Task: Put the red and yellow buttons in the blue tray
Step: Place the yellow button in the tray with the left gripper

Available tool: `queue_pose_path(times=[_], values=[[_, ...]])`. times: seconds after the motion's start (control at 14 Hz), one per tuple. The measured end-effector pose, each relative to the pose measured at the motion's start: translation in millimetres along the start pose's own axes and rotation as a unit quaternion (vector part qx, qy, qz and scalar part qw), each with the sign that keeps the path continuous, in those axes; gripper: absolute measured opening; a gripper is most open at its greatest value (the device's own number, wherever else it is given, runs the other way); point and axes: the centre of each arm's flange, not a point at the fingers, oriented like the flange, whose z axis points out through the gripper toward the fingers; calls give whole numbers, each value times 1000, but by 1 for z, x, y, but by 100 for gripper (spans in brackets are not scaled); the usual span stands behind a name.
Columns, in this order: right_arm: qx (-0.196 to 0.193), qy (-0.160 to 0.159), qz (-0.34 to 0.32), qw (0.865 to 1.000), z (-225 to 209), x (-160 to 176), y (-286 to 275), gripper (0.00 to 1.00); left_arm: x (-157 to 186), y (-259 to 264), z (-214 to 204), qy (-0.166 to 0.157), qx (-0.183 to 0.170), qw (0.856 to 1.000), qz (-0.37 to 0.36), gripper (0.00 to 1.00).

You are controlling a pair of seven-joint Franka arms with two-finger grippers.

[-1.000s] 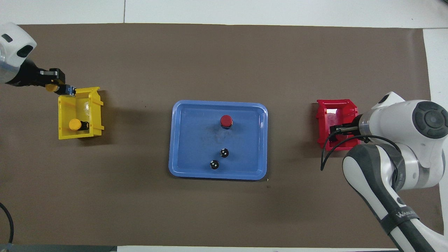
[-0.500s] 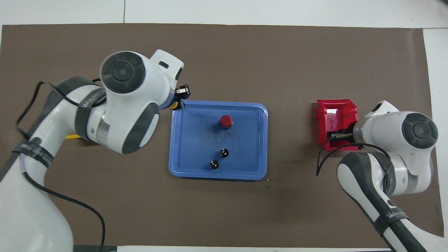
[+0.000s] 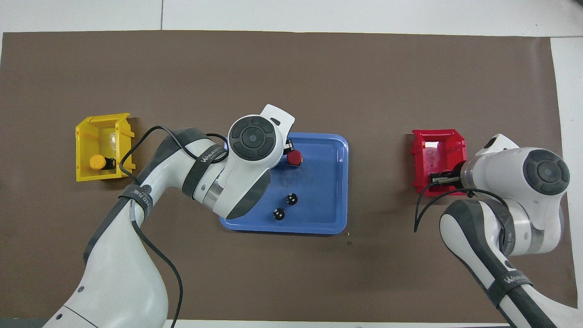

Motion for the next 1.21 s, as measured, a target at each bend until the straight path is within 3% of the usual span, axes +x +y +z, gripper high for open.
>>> queue_pose_path(times=[0.21,0.5,0.64,0.86,1.0,1.21], values=[[-1,-3,-6,1000,-17,12,0,36,2,-2,0,0,1,1000,-2,41],[4,-26,-14,1000,-103,64,-14,36,3,-3,0,0,2,1000,-3,41],[8,-19,-2,1000,-134,90,-51,36,2,-4,0,-1,4,1000,0,41],[19,-1,47,999,-138,107,-130,36,4,-7,1,-4,9,1000,15,44],[31,7,66,997,-131,108,-165,36,5,-11,4,-9,16,1000,19,66],[38,13,74,996,-127,111,-168,36,3,-17,0,-24,34,999,21,99]])
